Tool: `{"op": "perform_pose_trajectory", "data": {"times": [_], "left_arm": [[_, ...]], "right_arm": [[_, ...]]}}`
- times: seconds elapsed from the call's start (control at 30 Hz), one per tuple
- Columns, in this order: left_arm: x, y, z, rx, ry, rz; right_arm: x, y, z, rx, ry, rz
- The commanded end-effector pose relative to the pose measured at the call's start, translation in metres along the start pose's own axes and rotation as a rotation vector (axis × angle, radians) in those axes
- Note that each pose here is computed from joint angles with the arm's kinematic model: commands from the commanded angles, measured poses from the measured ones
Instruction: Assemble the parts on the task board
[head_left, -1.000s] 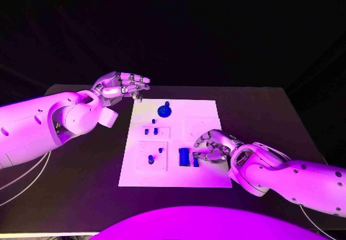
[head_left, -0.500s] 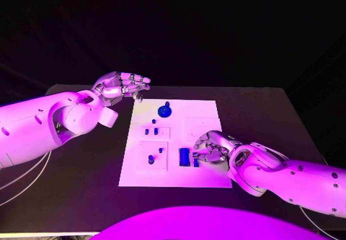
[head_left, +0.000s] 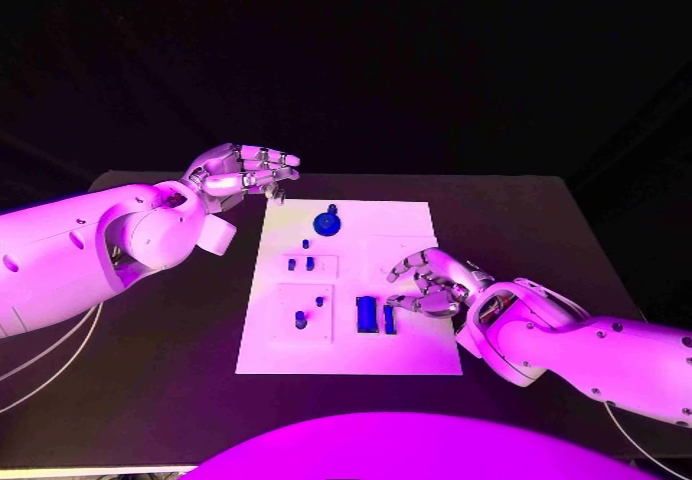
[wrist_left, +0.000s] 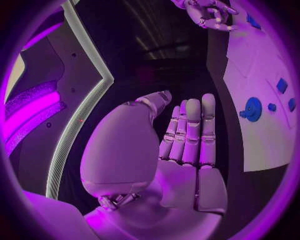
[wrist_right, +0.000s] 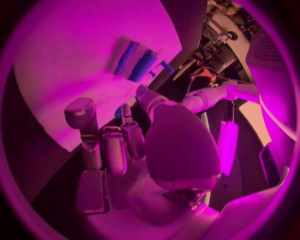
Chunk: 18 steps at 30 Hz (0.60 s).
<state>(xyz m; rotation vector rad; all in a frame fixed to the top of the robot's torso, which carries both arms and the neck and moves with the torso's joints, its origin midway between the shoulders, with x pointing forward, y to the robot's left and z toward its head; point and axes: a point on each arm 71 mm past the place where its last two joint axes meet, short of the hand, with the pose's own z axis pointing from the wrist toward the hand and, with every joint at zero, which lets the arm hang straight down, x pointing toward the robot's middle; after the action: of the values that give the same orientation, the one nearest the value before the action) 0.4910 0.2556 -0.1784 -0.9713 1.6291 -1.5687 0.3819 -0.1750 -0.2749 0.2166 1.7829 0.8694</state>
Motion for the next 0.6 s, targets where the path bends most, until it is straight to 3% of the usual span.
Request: {"op": "perform_pose_trajectory", "data": {"times": [0.03,0.3,0.37,0.6], "left_arm": [[-0.0008,-0.001,0.0016,0.035,-0.024,-0.016],[-0.0096,0.0035,0.0089,0.084,-0.129,-0.035],[-0.0157,0.0056,0.0127,0.113,-0.19,-0.043],[-0.0331,0.0169,0.024,0.163,-0.346,-0.071]], "right_arm": [[-0.019,0.002,0.006,-0.073,-0.072,0.203],[-0.071,-0.032,0.039,-0.018,-0.181,0.493],[-0.086,-0.045,0.051,-0.002,-0.227,0.573],[-0.107,-0.072,0.077,0.002,-0.303,0.689]]}}
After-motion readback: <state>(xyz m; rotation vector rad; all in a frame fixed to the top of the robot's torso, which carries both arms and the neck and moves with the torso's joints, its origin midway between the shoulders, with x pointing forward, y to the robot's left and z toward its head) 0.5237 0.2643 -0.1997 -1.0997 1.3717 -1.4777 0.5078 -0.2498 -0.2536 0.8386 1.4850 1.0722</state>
